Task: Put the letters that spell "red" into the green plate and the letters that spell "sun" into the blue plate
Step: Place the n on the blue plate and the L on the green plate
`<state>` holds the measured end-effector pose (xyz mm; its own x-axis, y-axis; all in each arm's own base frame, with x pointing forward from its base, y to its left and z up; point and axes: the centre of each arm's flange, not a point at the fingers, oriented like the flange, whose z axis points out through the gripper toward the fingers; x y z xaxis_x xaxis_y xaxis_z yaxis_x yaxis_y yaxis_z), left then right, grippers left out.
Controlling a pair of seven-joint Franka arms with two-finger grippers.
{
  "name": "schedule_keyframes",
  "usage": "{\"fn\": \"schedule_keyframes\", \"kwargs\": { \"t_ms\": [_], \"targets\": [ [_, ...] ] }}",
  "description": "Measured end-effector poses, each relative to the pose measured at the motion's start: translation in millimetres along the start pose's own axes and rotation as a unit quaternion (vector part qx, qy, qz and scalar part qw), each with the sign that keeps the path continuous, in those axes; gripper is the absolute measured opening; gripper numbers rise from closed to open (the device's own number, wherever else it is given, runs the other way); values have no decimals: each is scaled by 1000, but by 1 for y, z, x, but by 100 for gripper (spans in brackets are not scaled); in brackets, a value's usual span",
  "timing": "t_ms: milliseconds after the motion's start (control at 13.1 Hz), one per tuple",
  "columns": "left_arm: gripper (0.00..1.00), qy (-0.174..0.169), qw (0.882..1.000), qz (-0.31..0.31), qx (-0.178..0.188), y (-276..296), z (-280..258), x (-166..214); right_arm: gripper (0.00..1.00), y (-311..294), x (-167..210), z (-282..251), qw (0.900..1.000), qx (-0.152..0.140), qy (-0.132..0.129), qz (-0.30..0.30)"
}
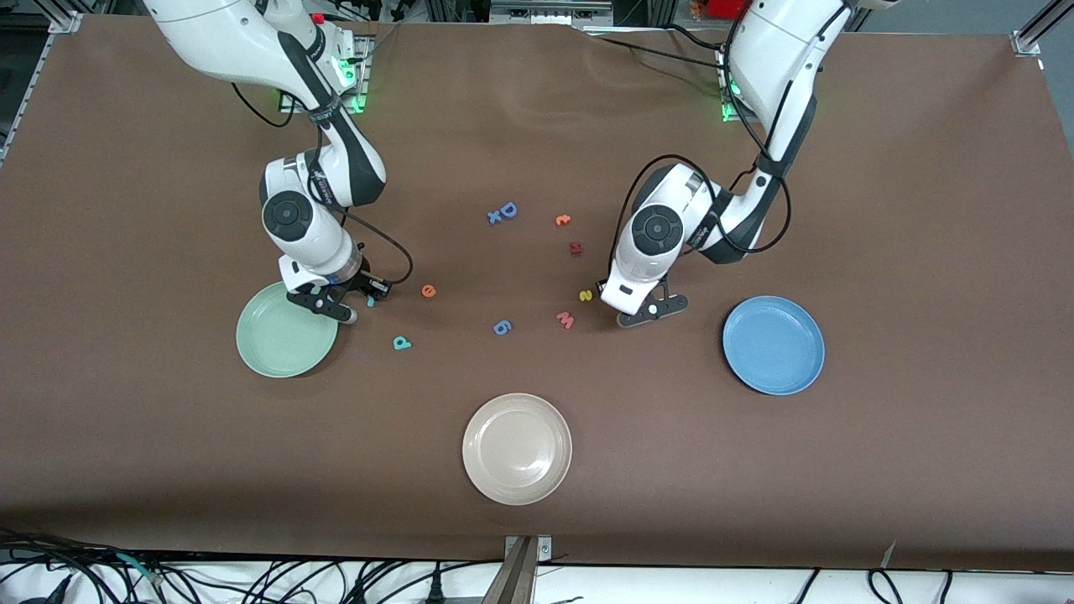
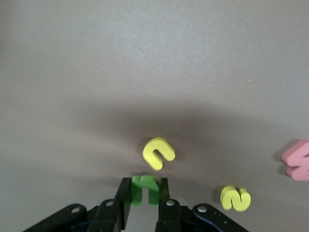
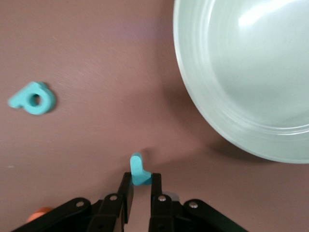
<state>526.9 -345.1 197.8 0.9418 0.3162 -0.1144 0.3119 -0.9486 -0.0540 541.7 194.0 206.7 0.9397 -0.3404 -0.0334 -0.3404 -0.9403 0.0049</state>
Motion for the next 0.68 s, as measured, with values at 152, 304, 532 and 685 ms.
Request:
{"fn": "schedule_keyframes", "kwargs": {
  "t_ms": [152, 304, 532, 685],
  "targets": [
    [26, -2, 1000, -1, 6, -7, -17, 4, 19, -8, 20, -35, 1000, -4, -3, -6],
    [26, -7, 1000, 17, 11, -25, -34, 23, 19, -3, 43, -63, 1000, -6, 2, -22],
    [26, -5, 998, 63, 4, -79, -53, 77, 19, 30, 74, -75, 997, -18, 6, -79],
    [26, 6, 995, 103, 11, -118, -58, 112, 19, 60, 92, -71, 994, -29, 5, -105]
  ]
}}
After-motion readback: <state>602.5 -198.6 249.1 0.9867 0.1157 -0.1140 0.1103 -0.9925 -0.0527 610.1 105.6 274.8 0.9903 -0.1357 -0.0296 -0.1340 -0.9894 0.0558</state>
